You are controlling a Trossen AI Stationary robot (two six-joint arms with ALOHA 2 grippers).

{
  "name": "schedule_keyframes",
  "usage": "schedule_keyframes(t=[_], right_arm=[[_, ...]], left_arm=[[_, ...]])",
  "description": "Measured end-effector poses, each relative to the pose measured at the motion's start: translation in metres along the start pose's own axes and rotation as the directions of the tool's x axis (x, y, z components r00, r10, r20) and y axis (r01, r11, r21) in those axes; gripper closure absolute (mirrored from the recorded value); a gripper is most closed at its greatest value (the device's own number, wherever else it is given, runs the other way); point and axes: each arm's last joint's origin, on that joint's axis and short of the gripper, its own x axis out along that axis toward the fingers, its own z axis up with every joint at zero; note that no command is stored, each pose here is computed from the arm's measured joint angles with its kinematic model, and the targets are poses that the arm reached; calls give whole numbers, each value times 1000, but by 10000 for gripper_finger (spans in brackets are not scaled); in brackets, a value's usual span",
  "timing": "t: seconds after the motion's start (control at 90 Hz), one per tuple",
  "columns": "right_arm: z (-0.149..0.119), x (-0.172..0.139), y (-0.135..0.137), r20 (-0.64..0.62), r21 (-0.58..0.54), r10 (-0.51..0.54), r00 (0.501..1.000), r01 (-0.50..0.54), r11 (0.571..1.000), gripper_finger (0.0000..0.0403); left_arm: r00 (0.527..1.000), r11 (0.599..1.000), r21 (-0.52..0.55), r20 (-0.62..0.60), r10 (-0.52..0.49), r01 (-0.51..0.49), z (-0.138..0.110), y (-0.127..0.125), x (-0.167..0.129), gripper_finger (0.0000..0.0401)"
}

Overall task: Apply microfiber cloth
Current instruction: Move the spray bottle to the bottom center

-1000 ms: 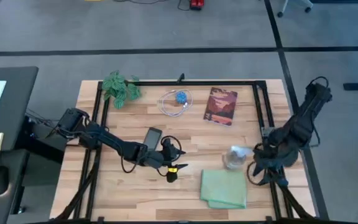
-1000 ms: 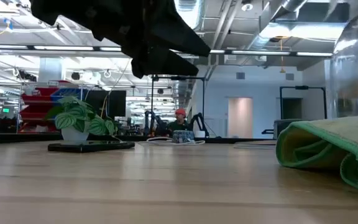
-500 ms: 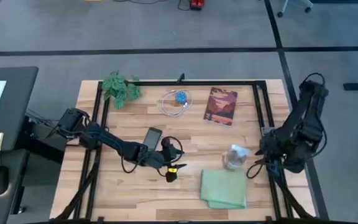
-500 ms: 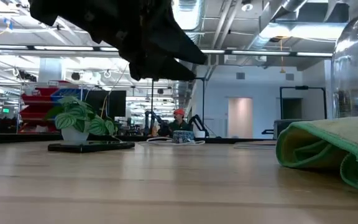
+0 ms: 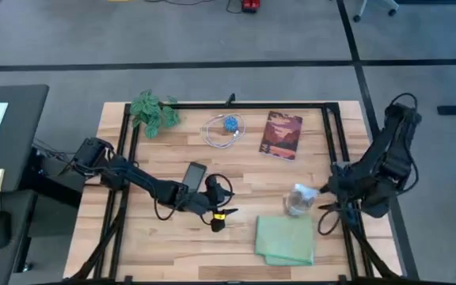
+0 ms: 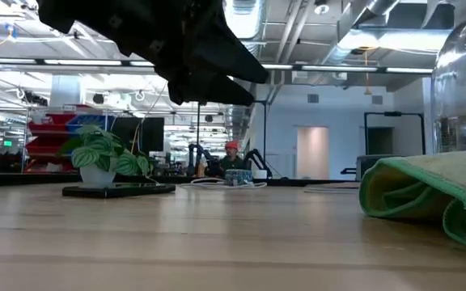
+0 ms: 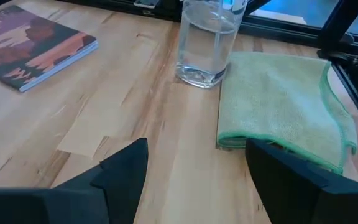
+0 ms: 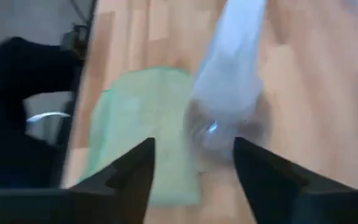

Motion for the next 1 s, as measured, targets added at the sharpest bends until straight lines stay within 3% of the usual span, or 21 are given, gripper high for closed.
schedule_keyframes(t=[0.133,0.356,0.511,0.689,0.833,1.0], right_arm=[[6,10,2,56,7,-98,994,98,995,116],[13,29,14,70,6,-123,990,123,992,123],[17,33,17,58,10,-149,987,148,989,179],[30,24,22,72,34,-128,989,126,992,319],[51,20,32,88,17,-117,989,116,993,318],[93,34,42,125,-44,-183,975,190,981,318]], left_arm=[[1000,1000,0,0,0,0,0,0,0,152],[1000,1000,1,-1,0,0,0,0,0,152],[1000,1000,2,-1,-3,3,-1,-1,-1,152],[1000,1000,19,7,20,-20,-2,-6,-5,152],[990,988,72,18,139,-140,2,-12,-26,152],[957,951,112,85,278,-287,10,-19,-62,152]])
